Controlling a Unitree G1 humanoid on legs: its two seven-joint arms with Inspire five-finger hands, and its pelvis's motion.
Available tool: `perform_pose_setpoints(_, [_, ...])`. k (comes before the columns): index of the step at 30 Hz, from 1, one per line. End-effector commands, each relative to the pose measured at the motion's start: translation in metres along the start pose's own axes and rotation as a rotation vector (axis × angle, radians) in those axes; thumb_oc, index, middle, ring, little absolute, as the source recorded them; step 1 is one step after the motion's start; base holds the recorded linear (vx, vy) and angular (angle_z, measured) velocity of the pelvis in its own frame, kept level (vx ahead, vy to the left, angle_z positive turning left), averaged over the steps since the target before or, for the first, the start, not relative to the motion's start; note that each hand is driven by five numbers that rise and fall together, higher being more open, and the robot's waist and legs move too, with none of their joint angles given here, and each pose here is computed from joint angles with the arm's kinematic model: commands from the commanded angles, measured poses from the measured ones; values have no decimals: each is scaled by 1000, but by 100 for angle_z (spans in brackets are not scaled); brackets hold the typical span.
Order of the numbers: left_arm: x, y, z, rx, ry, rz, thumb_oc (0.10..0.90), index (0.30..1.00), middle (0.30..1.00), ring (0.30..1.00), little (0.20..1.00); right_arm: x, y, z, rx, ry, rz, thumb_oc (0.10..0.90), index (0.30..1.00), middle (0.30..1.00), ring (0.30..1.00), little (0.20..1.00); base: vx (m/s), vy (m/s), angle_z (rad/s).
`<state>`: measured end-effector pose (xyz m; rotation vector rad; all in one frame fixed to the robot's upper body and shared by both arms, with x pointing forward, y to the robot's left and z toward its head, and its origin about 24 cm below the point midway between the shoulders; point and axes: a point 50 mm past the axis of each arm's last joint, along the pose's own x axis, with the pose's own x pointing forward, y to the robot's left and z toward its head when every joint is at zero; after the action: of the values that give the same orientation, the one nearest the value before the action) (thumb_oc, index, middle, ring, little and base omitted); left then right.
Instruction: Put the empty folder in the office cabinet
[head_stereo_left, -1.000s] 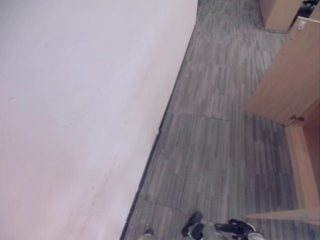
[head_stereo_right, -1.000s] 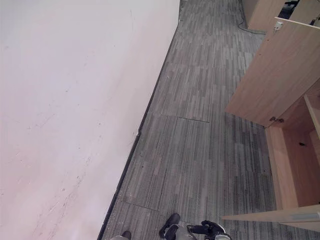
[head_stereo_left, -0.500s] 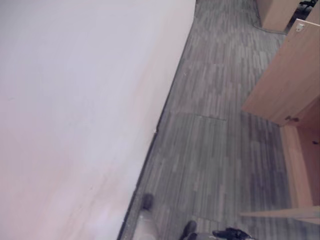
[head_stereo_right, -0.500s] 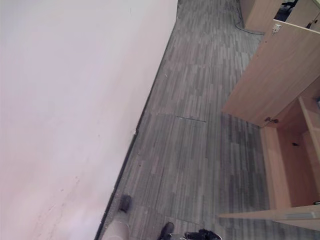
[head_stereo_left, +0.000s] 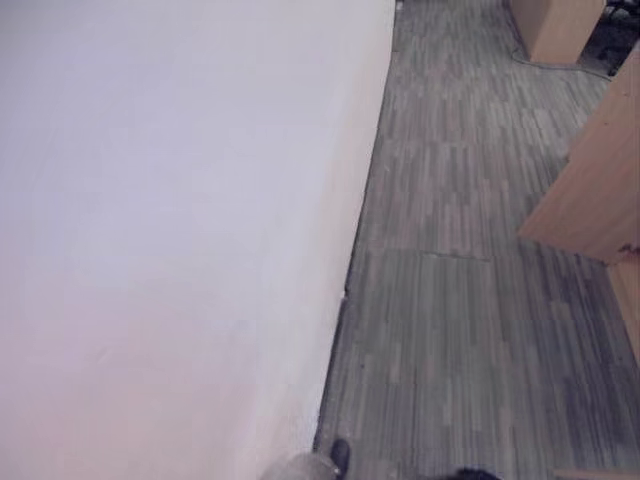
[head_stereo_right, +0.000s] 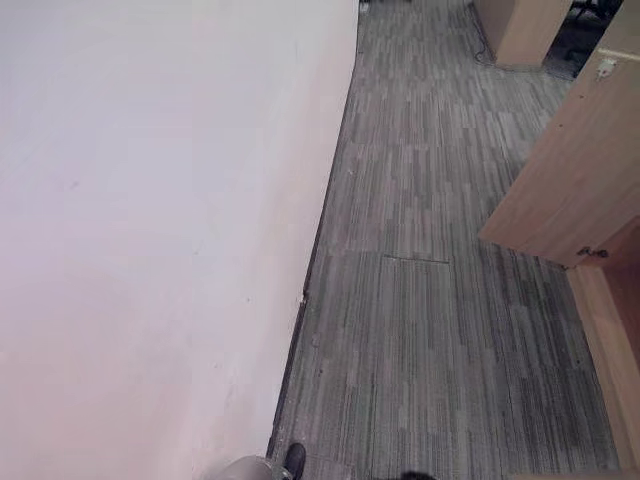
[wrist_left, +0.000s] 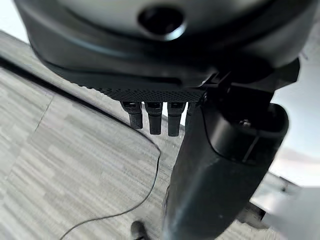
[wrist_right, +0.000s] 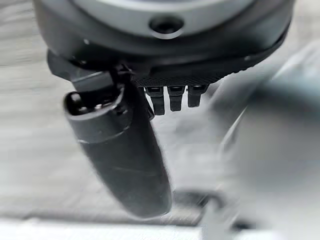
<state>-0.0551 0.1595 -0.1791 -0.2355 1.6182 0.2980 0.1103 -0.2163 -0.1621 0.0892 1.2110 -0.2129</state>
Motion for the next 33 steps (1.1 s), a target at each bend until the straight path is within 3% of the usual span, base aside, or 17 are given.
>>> perform_pose_setpoints(1, [-13,81,70,48,-212,261,800,900,900,900,900,0,0,40,-12,-116,19,800,900,900,900,900,127,31,-39])
perform_pose_setpoints(6, [-12,76,65,7,-204,240,800,900,900,900,900,0,3,61,23,-169,26,800,900,900,900,900,189,-90,-46])
perform_pose_setpoints(12, [-13,83,66,-31,-203,261,800,900,900,900,900,0,-8,56,67,-148,-11,800,900,900,900,900,290,-220,37])
perform_pose_setpoints(17, [-12,80,57,-72,-167,278,800,900,900,900,900,-3,-36,30,111,-73,-105,800,900,900,900,900,491,-381,25])
perform_pose_setpoints(19, [-12,72,76,-72,-229,260,800,900,900,900,900,-4,-45,29,144,-84,-143,800,900,900,900,900,366,-442,48])
perform_pose_setpoints(25, [-12,59,90,-39,-276,217,800,900,900,900,900,-5,-47,8,117,-34,-148,800,900,900,900,900,319,-258,-45])
perform_pose_setpoints(33, [-12,62,88,-47,-270,225,800,900,900,900,900,-8,-46,-21,51,63,-154,800,900,900,900,900,255,73,-90])
